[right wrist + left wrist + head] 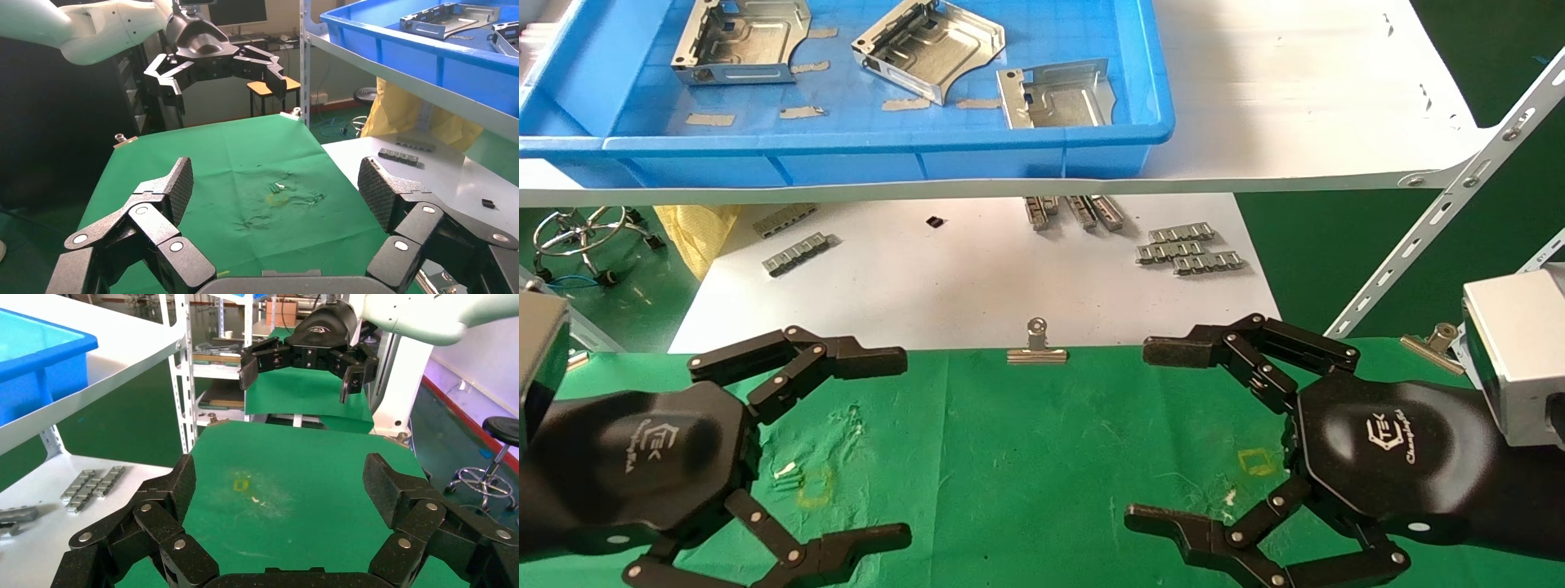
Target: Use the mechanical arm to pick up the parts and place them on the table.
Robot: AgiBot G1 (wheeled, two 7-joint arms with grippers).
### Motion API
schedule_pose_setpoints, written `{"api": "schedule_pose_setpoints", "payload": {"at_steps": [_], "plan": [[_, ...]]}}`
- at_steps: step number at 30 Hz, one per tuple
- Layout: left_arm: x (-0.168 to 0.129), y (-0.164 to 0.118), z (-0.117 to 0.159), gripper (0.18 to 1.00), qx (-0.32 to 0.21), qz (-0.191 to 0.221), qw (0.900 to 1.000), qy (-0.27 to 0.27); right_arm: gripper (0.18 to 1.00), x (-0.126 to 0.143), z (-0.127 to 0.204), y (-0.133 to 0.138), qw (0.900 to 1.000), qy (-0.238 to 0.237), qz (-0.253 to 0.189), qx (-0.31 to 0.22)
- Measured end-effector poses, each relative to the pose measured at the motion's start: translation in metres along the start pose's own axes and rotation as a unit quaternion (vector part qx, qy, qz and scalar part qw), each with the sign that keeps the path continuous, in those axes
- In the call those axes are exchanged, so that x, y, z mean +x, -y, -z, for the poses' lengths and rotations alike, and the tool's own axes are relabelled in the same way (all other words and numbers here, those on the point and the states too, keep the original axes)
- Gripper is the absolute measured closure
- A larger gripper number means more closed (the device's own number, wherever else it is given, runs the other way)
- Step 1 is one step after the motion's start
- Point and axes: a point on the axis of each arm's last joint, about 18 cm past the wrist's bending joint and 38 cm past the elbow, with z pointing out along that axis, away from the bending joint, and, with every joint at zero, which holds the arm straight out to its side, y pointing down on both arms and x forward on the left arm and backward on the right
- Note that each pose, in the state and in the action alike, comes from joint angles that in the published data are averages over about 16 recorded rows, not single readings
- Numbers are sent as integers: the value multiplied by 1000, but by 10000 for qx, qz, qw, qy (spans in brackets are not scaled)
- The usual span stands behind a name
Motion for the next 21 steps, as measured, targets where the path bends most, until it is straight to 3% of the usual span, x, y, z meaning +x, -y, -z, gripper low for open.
{"api": "schedule_pose_setpoints", "payload": {"at_steps": [21], "plan": [[0,0,0,184,0,0,10000,0,179,0,0,0,10000,0,0,0]]}}
